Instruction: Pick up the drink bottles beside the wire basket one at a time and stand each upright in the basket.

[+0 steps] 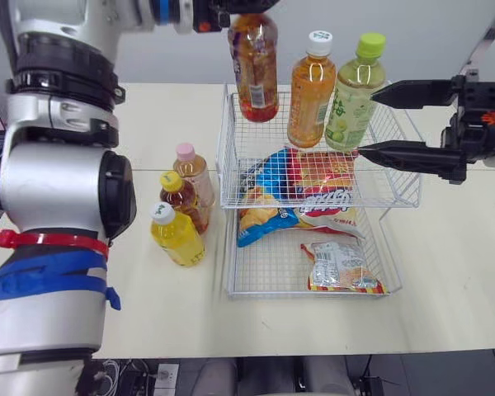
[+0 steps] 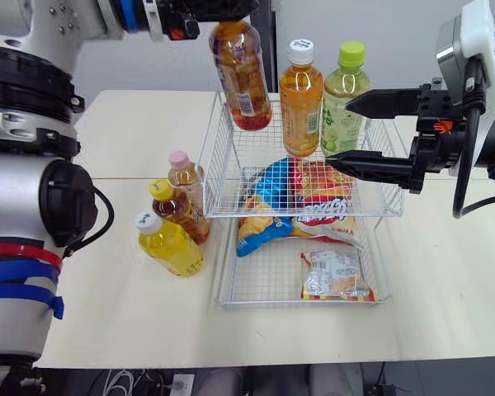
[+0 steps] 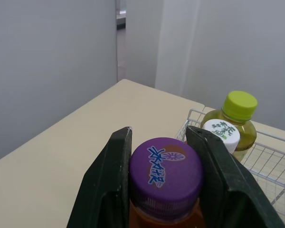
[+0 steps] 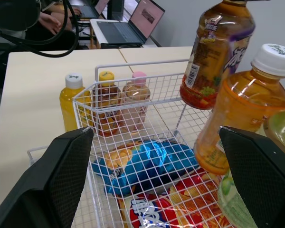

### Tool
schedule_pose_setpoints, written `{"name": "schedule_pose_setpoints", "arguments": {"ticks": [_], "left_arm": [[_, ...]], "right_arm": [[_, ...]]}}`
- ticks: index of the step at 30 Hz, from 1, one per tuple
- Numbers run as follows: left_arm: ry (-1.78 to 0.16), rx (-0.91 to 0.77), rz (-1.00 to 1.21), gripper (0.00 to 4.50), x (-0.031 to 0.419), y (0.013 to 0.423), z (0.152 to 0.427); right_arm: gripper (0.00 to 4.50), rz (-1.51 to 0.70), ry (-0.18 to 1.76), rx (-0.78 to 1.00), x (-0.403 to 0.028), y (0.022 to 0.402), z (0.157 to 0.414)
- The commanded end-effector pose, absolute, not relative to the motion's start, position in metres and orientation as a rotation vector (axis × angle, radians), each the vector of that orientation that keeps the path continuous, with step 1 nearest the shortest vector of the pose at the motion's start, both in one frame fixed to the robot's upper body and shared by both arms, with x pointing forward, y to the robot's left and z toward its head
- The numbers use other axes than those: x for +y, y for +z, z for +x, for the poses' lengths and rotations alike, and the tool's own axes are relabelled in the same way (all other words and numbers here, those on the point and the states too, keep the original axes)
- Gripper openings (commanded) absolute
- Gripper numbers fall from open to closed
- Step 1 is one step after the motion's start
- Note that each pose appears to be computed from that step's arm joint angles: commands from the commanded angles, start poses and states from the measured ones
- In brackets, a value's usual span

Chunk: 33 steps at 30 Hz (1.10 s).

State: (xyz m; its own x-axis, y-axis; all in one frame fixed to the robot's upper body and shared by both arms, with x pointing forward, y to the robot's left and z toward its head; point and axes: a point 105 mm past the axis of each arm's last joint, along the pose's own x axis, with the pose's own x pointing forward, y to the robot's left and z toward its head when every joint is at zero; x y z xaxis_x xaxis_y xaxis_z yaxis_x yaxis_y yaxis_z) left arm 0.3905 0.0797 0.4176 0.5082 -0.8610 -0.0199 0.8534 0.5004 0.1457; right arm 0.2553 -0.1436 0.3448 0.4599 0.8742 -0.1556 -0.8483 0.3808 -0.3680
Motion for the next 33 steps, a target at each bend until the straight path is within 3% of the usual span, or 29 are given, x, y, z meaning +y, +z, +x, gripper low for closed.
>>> {"name": "schedule_pose_setpoints", "arguments": {"ticks": [1, 14, 23, 33], "left_arm": [[-1.054, -0.142, 0.176, 1.38, 0.072, 0.430, 0.385], [-1.086, -0.102, 0.170, 1.38, 0.056, 0.407, 0.395], [-1.086, -0.143, 0.200, 4.40, 0.061, 0.425, 0.387], [-1.067, -0.264, 0.212, 4.46, 0.086, 0.462, 0.360]], "right_arm": [[4.50, -0.463, 1.025, -0.149, -0.154, 0.363, 0.249], [4.50, -0.463, 0.981, -0.177, -0.159, 0.368, 0.249], [4.50, -0.458, 0.975, -0.189, -0.160, 0.369, 0.248], [4.50, -0.469, 0.938, -0.230, -0.166, 0.375, 0.249]]}}
